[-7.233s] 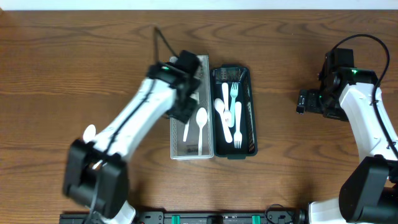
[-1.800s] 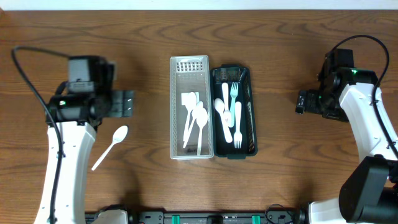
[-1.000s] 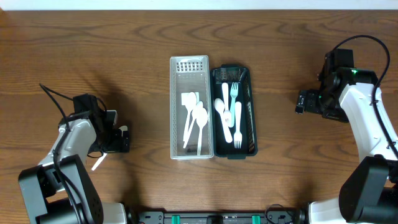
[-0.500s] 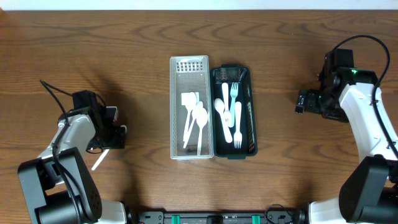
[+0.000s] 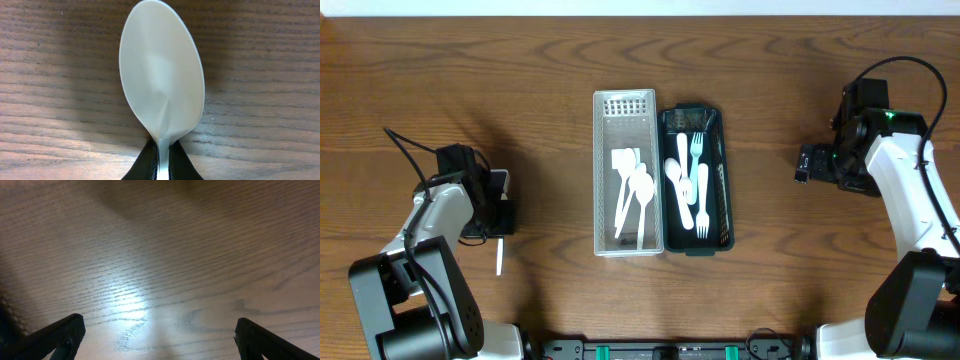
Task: Pack container
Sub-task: 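Place the last spoon into the white tray and release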
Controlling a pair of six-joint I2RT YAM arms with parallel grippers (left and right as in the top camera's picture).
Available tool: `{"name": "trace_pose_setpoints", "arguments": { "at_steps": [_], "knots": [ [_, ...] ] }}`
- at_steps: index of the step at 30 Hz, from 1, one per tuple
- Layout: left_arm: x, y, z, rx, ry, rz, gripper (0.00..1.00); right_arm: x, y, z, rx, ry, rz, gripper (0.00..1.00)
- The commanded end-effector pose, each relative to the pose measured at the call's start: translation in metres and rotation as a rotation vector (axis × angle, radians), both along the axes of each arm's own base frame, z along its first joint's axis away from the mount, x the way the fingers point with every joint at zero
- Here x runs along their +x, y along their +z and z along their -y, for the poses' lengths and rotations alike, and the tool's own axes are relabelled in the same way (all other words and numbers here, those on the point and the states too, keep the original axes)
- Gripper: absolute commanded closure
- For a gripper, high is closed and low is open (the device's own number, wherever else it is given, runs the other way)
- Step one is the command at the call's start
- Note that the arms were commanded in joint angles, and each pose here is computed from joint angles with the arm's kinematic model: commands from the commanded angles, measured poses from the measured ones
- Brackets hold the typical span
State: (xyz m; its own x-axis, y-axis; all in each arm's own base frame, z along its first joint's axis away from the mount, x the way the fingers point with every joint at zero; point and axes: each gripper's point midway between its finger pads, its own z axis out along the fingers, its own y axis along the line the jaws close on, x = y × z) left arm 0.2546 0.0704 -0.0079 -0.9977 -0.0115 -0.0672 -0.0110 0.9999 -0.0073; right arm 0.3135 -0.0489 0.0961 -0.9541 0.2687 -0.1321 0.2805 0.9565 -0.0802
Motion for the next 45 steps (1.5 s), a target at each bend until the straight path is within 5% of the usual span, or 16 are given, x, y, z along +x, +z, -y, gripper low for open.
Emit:
{"name": "trace_pose_setpoints", "arguments": {
  "at_steps": [1, 9, 17, 31, 37, 45],
  "knots": [
    [-0.026, -0.025, 0.005, -0.02, 0.001, -0.11, 0.94, -0.001, 0.001, 0.002, 0.003, -0.018, 0.006, 0.01],
    [-0.006, -0.01, 0.001, -0.01, 0.013, -0.043, 0.94, -0.001, 0.001, 0.002, 0.003, -0.018, 0.006, 0.01],
    [0.035, 0.069, 0.017, -0.02, 0.003, 0.1, 0.94, 0.001, 0.002, 0.002, 0.003, -0.018, 0.011, 0.01],
    [0.066, 0.191, 0.173, -0.119, -0.196, 0.283, 0.94, 0.001, 0.002, 0.002, 0.002, -0.018, 0.012, 0.01],
    [0.069, 0.184, 0.244, -0.188, -0.283, 0.334, 0.94, 0.001, 0.002, 0.002, 0.003, -0.018, 0.012, 0.01],
    [0.063, 0.115, 0.254, -0.128, -0.312, 0.146, 0.94, 0.0, 0.002, 0.002, 0.003, -0.018, 0.009, 0.01]
  ]
}}
